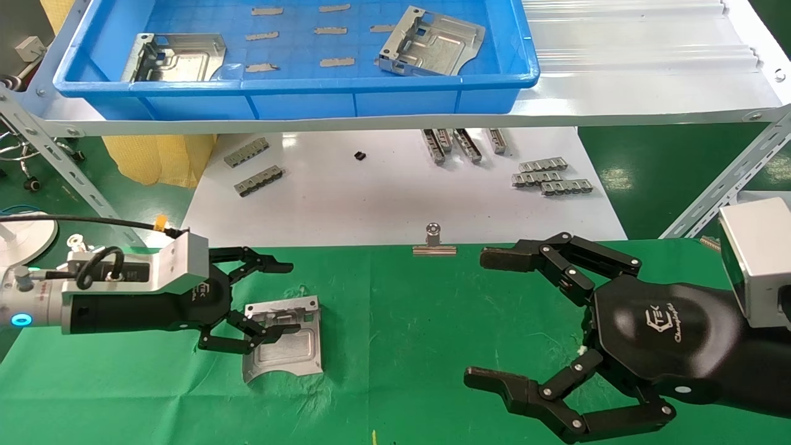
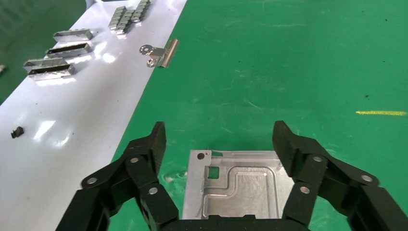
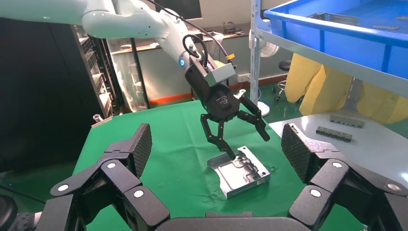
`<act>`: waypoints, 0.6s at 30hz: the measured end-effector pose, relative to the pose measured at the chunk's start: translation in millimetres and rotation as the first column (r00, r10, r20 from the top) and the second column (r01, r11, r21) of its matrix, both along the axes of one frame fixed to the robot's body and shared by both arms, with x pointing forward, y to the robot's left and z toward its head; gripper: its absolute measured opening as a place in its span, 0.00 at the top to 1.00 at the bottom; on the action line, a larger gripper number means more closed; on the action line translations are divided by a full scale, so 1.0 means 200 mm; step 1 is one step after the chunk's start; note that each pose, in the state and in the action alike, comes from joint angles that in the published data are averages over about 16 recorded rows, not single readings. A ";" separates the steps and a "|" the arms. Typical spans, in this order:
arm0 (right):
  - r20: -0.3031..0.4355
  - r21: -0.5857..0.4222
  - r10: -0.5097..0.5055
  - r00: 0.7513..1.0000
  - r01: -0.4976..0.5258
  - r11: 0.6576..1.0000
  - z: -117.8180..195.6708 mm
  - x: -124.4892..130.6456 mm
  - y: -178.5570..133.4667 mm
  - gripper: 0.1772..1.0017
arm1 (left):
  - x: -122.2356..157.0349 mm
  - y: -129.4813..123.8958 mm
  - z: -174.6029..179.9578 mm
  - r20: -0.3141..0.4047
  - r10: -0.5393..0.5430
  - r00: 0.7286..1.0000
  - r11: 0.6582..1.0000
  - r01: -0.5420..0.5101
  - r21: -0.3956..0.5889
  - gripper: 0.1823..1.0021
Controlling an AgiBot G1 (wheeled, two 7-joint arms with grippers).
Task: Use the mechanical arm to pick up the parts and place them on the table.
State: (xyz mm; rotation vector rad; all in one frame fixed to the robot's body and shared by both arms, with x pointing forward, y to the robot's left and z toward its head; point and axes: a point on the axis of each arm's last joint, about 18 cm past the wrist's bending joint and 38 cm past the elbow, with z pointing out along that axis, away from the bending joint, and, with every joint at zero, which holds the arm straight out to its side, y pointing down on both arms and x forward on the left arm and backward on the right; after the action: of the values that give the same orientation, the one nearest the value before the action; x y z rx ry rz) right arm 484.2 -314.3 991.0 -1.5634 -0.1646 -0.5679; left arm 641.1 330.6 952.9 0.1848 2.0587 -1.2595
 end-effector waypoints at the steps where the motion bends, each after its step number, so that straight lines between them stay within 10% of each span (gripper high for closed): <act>1: 0.000 0.000 0.000 1.000 0.000 1.000 0.00 0.00 0.00 0.00 | 0.00 0.00 0.00 -0.001 -0.001 1.000 1.000 0.001 -0.006 0.32; 18: 0.000 0.000 0.000 1.000 0.000 1.000 0.00 0.00 0.00 0.00 | -0.08 -0.02 0.04 0.007 -0.042 0.999 0.991 0.043 -0.126 0.03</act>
State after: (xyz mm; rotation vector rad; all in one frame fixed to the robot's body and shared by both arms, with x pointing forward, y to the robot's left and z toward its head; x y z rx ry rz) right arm 484.2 -314.3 991.0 -1.5633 -0.1645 -0.5679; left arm 624.2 326.5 960.7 0.1736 1.9731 -1.4088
